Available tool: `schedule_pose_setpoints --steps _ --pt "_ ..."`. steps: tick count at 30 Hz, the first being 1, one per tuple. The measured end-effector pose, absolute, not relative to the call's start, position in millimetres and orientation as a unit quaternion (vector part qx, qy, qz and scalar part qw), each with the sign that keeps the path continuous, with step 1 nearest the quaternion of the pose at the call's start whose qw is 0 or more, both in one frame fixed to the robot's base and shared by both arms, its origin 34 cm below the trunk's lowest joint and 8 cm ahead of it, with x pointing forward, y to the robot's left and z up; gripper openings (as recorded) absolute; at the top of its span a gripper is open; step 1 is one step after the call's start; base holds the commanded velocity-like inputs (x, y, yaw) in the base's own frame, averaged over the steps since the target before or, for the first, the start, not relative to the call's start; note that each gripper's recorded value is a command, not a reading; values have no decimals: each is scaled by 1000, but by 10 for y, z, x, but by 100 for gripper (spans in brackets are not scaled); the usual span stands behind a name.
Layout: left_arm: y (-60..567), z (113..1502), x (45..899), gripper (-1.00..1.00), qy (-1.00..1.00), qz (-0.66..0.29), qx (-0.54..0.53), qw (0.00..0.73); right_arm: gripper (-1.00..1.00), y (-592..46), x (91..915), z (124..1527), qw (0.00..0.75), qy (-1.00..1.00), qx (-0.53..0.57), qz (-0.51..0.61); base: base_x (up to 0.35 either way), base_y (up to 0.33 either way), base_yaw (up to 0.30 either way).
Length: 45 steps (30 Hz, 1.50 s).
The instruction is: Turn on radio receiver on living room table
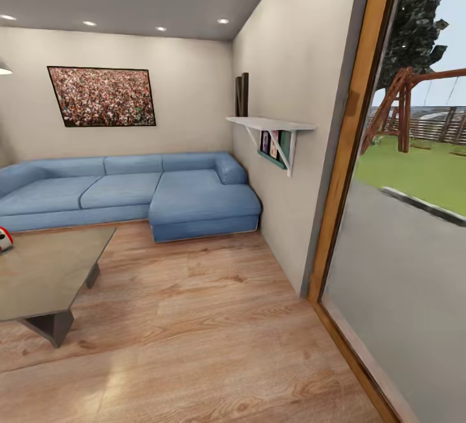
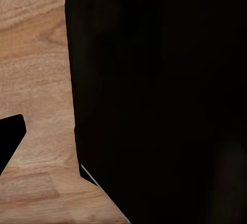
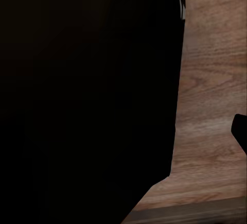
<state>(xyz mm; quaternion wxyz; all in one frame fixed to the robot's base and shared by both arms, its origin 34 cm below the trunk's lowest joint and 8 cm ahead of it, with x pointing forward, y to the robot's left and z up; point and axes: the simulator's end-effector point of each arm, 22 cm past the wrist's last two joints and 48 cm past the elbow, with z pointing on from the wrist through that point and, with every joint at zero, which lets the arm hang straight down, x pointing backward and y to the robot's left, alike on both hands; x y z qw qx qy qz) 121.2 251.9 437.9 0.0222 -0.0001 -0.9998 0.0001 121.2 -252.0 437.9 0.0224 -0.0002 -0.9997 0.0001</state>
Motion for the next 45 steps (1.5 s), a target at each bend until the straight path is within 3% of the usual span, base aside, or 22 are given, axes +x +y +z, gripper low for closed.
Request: schedule_pose_setpoints --steps 16,32,33,35,45 --pt "1892 4413 1062 100 -999 40 2 29 100 -2086 1465 4384 5 -1000 -1 -27 0 0 0" --pt "1682 4426 1437 100 -998 53 7 -23 100 -2523 1853 4384 -45 -999 1 1 0 0 0" --pt "1715 4475 2025 100 -994 51 10 -100 100 -2846 2164 4423 -78 -997 2 22 0 0 0" --pt "1756 4541 2403 100 -989 49 12 -142 100 -2954 3396 4761 -209 -978 7 29 0 0 0" --pt "1847 4838 3320 100 -970 42 6 -241 100 -3272 3590 4881 -234 -971 11 51 0 52 0"
